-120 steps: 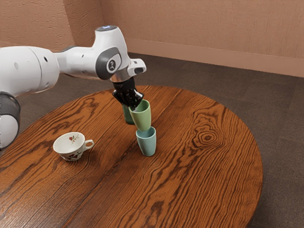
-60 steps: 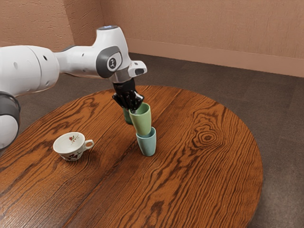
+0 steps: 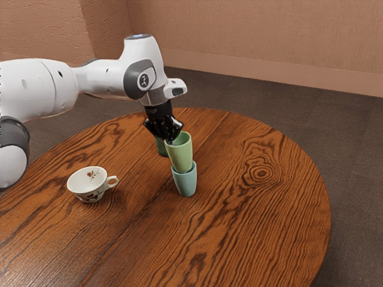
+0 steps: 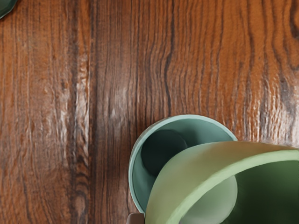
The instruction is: Place the left cup onto the right cup
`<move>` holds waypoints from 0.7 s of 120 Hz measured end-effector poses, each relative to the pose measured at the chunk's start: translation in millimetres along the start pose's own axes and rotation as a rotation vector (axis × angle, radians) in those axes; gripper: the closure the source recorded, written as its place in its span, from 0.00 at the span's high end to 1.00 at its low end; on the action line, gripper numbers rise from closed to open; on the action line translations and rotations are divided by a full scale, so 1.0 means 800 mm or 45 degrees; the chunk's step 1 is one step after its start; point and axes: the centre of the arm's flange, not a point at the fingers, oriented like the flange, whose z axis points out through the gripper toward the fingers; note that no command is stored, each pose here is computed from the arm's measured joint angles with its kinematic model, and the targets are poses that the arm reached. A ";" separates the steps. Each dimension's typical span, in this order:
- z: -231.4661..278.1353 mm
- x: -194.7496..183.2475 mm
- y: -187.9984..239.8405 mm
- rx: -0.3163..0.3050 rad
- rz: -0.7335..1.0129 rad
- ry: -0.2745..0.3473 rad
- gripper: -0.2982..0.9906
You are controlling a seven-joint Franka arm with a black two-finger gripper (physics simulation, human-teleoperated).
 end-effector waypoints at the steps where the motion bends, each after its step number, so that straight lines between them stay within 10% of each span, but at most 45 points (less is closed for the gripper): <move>1: 0.001 0.000 0.000 0.000 0.000 -0.001 0.16; 84: 0.040 0.012 -0.022 0.004 -0.044 -0.008 0.16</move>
